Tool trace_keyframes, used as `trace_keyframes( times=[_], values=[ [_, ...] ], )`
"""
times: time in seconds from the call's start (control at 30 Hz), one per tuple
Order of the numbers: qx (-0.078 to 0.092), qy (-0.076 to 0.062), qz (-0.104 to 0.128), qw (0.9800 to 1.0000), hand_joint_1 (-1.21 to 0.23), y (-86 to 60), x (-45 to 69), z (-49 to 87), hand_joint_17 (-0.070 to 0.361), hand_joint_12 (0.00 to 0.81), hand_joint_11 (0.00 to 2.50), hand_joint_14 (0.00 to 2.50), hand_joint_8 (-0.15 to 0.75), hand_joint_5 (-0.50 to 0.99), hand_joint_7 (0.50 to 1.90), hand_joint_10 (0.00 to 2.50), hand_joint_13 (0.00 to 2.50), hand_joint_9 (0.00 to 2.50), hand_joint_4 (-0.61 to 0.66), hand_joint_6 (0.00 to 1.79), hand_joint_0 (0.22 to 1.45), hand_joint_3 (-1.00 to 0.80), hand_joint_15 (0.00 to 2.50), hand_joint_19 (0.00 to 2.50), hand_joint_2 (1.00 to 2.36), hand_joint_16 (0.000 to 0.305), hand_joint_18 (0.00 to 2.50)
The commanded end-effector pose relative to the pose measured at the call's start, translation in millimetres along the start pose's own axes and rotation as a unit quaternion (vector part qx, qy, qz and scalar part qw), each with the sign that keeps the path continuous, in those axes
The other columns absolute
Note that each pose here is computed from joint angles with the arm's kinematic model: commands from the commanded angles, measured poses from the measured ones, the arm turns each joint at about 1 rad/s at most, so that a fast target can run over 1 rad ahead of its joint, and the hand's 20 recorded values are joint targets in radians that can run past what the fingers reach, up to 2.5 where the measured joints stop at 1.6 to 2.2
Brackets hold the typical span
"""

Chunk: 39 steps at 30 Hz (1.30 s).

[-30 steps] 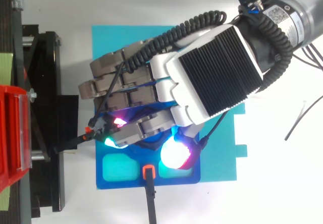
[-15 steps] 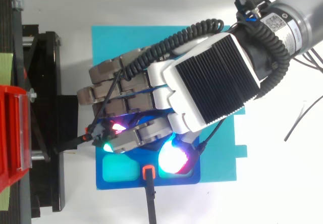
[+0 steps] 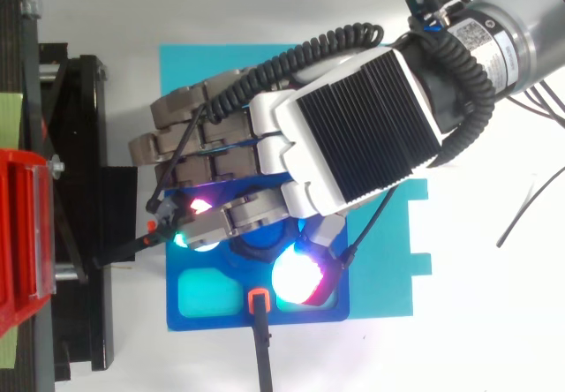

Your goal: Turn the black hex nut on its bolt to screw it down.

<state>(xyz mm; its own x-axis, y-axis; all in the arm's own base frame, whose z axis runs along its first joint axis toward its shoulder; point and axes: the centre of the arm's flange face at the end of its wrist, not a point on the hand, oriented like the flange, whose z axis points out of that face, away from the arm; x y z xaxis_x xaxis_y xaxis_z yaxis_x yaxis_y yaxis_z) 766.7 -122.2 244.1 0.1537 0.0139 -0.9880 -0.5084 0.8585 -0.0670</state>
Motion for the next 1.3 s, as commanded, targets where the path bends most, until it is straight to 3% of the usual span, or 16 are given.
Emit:
trace_keyframes(
  times=[0.0, 0.2, 0.6, 1.27],
  values=[
    [0.001, 0.000, 0.000, 1.0000, -0.52, -0.3, 0.1, -0.1, 0.116, 0.325, 0.32, 0.01, 0.273, -0.13, 1.24, 0.01, 0.62, 0.78, 0.26, 0.62, 0.52, -0.46, 0.14, 0.38, 1.00, 0.052, 0.60],
    [0.001, 0.002, 0.001, 1.0000, -0.51, -0.1, 1.5, -0.4, 0.119, 0.329, 0.32, 0.01, 0.279, -0.13, 1.21, 0.01, 0.62, 0.79, 0.27, 0.63, 0.50, -0.48, 0.14, 0.38, 1.00, 0.053, 0.61],
    [0.002, 0.003, 0.001, 1.0000, -0.62, -0.7, 1.2, -1.7, 0.111, 0.314, 0.33, 0.01, 0.266, -0.14, 1.20, 0.01, 0.63, 0.79, 0.24, 0.67, 0.56, -0.33, 0.14, 0.37, 1.01, 0.049, 0.60],
    [0.000, 0.003, 0.001, 1.0000, -0.66, 0.5, 1.1, -0.8, 0.113, 0.316, 0.34, 0.01, 0.273, -0.15, 1.16, 0.01, 0.63, 0.80, 0.26, 0.69, 0.54, -0.40, 0.14, 0.36, 1.01, 0.050, 0.62]
  ],
)
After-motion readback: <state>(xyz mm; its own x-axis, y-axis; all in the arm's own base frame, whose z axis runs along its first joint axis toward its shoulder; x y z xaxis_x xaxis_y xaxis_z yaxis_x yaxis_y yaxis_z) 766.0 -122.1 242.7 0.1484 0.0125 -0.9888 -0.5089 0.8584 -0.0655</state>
